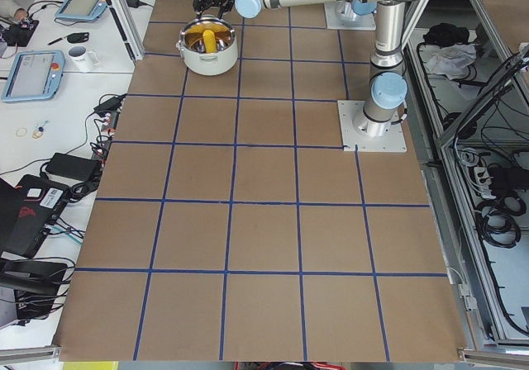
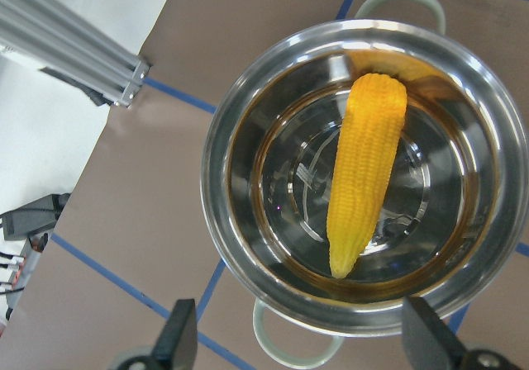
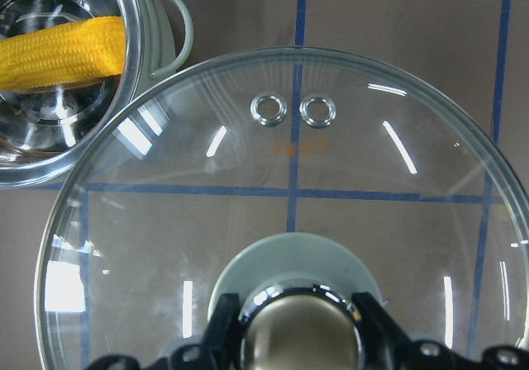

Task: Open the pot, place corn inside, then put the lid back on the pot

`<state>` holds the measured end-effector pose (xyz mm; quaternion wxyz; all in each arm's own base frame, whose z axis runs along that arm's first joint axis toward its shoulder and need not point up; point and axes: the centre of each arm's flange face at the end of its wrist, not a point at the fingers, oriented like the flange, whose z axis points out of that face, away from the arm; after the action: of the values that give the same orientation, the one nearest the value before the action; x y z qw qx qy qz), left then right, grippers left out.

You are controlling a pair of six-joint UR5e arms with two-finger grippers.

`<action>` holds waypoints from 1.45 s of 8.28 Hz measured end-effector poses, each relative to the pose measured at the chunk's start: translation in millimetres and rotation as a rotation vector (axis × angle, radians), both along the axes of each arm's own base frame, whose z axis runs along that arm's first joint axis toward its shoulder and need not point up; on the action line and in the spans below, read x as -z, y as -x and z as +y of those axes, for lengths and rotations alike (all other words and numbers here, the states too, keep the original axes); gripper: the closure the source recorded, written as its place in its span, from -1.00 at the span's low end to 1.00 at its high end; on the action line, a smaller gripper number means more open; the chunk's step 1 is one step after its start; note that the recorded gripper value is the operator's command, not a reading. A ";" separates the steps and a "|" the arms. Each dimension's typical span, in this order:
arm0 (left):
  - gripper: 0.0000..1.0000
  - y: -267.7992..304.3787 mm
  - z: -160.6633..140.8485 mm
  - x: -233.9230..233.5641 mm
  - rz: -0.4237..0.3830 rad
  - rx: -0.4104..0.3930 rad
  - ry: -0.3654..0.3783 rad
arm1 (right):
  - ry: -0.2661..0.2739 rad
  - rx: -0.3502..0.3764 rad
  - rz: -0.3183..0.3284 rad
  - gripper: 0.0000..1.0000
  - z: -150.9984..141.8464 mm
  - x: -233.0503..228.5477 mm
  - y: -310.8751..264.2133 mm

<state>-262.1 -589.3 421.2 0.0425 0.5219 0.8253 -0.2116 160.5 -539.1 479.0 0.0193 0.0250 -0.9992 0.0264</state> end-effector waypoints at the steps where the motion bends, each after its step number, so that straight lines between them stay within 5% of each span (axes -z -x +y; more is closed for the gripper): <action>1: -1.00 -28.1 4.9 -20.4 0.023 -0.111 -0.028 | 0.002 0.000 -0.002 0.71 -7.5 0.2 -0.9; 5: -1.00 -125.1 22.6 -52.3 0.130 -0.626 -0.207 | 0.074 -0.018 -0.044 0.61 -65.0 15.0 -60.7; 8: -1.00 -152.2 56.2 -60.8 0.141 -1.003 -0.328 | 0.146 0.057 -0.053 0.61 -92.7 67.0 -145.9; 12: -1.00 -155.3 83.6 -36.7 0.104 -1.098 -0.394 | 0.166 0.100 -0.068 0.59 -103.3 99.8 -193.5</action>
<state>-106.8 -505.7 457.9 0.0073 0.0050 0.9996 -0.0266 354.0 -642.4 379.2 -0.0115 -0.0273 -0.9936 0.1091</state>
